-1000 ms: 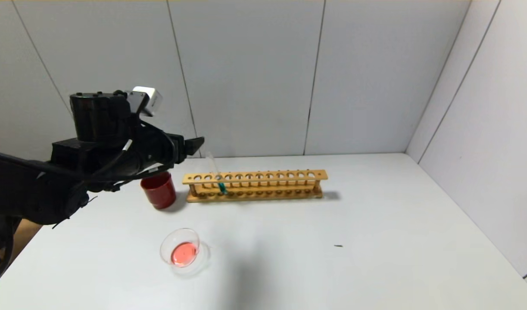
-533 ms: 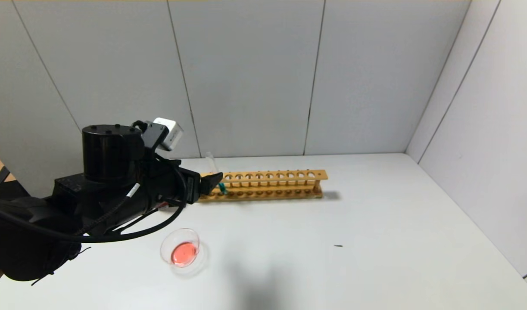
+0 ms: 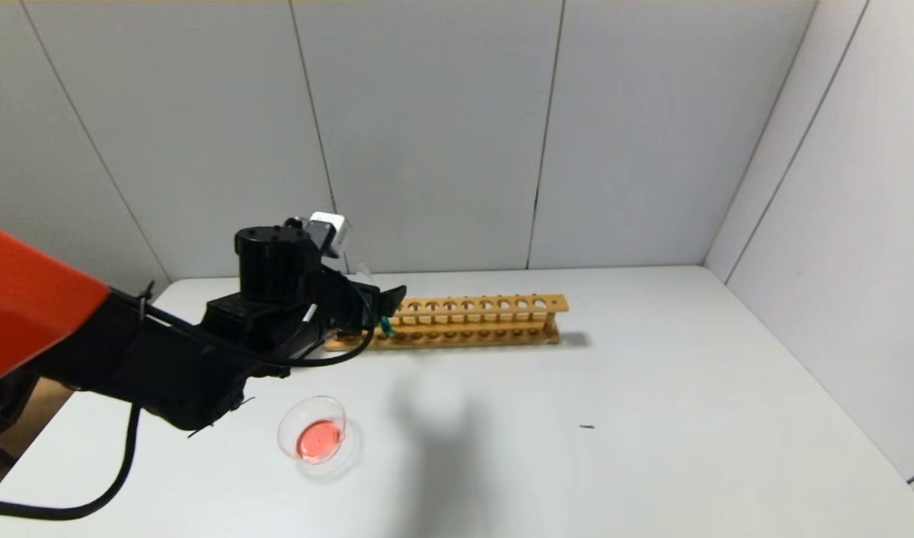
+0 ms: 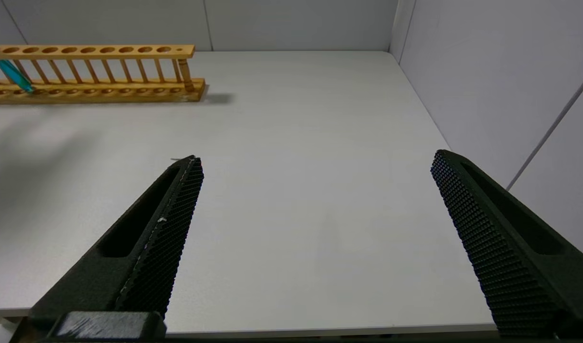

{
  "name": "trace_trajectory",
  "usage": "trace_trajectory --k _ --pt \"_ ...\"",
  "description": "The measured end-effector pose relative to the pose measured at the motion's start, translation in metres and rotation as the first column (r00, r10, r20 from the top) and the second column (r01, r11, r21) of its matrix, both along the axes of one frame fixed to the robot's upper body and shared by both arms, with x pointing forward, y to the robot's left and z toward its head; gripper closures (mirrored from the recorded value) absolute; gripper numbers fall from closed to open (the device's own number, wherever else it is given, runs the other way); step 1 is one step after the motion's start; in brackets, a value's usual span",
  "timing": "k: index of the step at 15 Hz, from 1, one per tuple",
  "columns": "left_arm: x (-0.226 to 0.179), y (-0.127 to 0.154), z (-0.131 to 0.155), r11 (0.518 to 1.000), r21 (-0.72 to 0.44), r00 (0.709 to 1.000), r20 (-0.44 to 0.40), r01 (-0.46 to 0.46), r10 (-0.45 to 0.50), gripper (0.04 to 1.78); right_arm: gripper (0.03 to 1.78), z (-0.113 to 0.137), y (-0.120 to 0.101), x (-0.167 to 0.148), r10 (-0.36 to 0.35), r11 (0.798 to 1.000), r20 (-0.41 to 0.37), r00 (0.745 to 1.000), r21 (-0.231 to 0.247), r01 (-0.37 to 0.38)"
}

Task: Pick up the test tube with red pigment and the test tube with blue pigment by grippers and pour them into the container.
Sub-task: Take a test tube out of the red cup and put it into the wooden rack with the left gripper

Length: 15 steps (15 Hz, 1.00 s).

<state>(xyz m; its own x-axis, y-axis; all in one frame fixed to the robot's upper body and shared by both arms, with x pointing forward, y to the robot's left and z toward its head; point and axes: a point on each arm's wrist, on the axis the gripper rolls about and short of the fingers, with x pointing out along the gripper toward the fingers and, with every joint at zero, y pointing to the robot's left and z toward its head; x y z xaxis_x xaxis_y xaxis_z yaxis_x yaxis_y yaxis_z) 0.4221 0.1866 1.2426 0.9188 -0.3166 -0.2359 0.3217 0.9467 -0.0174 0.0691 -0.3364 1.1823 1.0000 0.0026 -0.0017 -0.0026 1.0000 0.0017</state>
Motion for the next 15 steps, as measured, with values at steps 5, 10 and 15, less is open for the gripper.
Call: trace_trajectory --k 5,10,15 --pt "0.047 0.003 -0.031 0.998 0.008 0.998 -0.021 -0.06 0.06 0.07 0.06 0.0 0.0 0.0 0.0 1.0 0.0 1.0 0.0 0.0" --pt "0.058 0.005 -0.042 0.998 0.011 0.997 -0.036 -0.068 0.068 0.08 0.06 0.0 0.0 0.0 0.0 1.0 0.0 1.0 0.0 0.0" --pt "0.058 0.0 -0.04 0.998 0.009 0.998 -0.027 -0.059 0.059 0.5 0.06 0.0 0.0 0.0 0.0 1.0 0.0 1.0 0.0 0.0"
